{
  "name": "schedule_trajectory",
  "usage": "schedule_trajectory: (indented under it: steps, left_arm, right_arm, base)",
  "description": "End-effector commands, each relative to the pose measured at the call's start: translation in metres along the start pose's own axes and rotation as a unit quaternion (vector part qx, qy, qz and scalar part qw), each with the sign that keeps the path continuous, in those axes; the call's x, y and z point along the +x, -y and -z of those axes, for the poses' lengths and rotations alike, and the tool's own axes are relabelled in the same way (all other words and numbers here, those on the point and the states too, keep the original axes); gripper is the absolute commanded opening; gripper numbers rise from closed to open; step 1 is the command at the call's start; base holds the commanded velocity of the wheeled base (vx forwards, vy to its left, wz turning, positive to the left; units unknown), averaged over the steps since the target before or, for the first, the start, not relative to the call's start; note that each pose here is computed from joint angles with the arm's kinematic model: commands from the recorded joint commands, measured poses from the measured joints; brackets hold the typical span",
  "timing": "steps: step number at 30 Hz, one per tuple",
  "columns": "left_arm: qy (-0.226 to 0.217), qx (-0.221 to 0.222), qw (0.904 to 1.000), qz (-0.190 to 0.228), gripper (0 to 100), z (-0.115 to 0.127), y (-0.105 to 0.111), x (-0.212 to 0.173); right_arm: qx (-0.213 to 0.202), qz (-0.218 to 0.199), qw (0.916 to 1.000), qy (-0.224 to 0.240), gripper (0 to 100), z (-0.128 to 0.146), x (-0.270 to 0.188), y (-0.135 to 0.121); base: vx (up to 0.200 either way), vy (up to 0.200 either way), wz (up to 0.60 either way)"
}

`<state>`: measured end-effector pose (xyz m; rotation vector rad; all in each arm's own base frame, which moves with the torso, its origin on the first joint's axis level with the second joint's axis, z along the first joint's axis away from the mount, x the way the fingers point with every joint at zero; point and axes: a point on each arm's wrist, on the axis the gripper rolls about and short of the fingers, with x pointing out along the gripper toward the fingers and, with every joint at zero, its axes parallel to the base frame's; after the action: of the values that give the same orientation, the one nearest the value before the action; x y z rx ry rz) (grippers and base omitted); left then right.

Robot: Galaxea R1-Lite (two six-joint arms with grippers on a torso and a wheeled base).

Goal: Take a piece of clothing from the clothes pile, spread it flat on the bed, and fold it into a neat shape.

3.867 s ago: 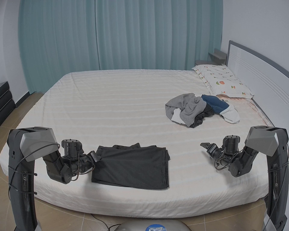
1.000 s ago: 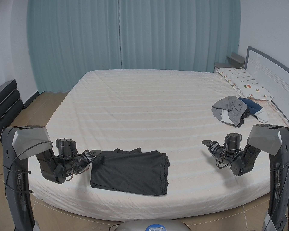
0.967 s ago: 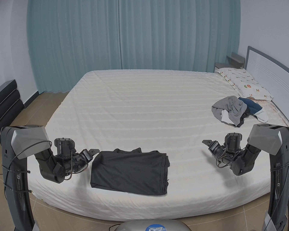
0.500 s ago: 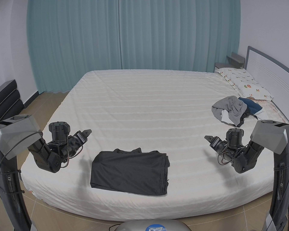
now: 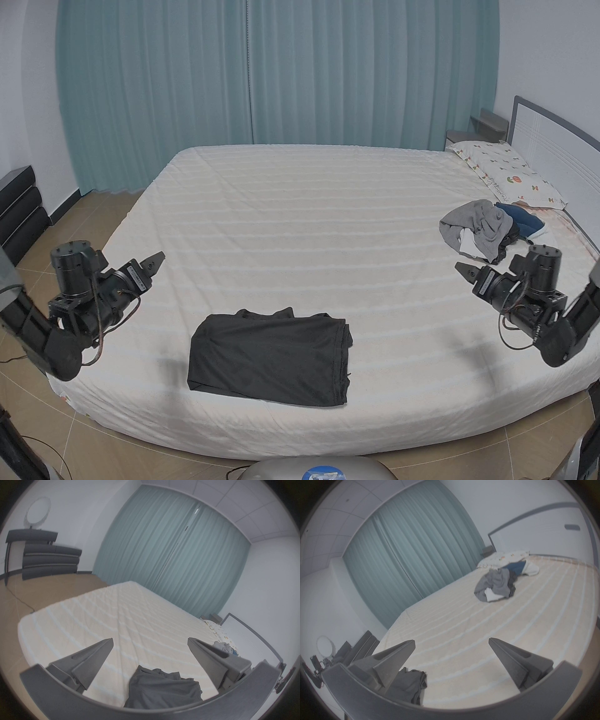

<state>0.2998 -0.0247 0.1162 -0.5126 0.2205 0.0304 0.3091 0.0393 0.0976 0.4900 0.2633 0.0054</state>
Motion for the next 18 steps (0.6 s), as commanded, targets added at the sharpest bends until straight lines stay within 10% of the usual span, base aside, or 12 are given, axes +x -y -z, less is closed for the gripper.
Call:
schedule_trajectory:
  steps: [1,18]
  left_arm:
    - [0.091,0.043,0.9937,0.050,100,-0.031,0.016,-0.094]
    - [0.186,0.097,0.9738,0.087,100,-0.034,0.006,-0.232]
  right_arm:
    - [-0.065,-0.051,0.9930,0.084,100,-0.032,-0.108,-0.016]
    - [-0.212,-0.071,0.9600,0.168,100,-0.024,-0.288,0.005]
  base:
    - [0.000,0.000,0.00]
    - [0.000,0.000,0.00]
